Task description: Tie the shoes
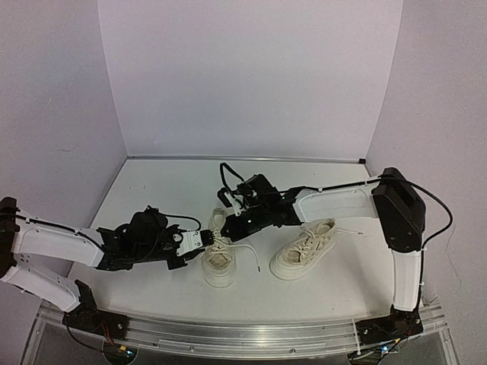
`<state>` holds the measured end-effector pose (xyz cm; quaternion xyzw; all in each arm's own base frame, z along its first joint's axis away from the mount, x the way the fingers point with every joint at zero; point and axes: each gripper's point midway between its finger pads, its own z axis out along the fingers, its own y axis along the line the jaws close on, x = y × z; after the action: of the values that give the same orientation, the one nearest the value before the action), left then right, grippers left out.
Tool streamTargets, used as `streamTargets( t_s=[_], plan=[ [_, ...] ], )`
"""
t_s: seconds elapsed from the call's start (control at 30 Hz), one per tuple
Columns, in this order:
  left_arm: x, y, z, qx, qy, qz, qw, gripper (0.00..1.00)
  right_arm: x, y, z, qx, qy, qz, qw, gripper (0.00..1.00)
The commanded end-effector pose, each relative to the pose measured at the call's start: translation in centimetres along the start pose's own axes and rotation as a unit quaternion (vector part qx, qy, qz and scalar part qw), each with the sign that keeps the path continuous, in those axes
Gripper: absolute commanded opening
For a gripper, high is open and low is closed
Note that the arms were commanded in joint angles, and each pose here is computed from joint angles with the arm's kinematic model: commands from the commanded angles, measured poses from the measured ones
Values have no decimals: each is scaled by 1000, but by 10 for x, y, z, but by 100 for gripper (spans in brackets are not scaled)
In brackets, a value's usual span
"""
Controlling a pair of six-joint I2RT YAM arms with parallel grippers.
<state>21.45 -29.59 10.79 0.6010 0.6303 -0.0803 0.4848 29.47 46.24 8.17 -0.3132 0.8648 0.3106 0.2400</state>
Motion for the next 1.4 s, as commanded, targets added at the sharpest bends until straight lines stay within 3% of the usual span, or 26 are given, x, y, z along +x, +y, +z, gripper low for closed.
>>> streamTargets(
  t_s=[0.0,0.93,1.37],
  plan=[
    [-17,15,13,-23,2,68,997,26,-23,12,-18,-21,-36,1,999,0],
    [-18,20,58,-29,23,132,991,25,-20,8,-14,-36,-32,15,999,0],
    [-9,24,65,-45,41,127,990,6,-20,8,-14,-42,-32,19,998,0]
  ],
)
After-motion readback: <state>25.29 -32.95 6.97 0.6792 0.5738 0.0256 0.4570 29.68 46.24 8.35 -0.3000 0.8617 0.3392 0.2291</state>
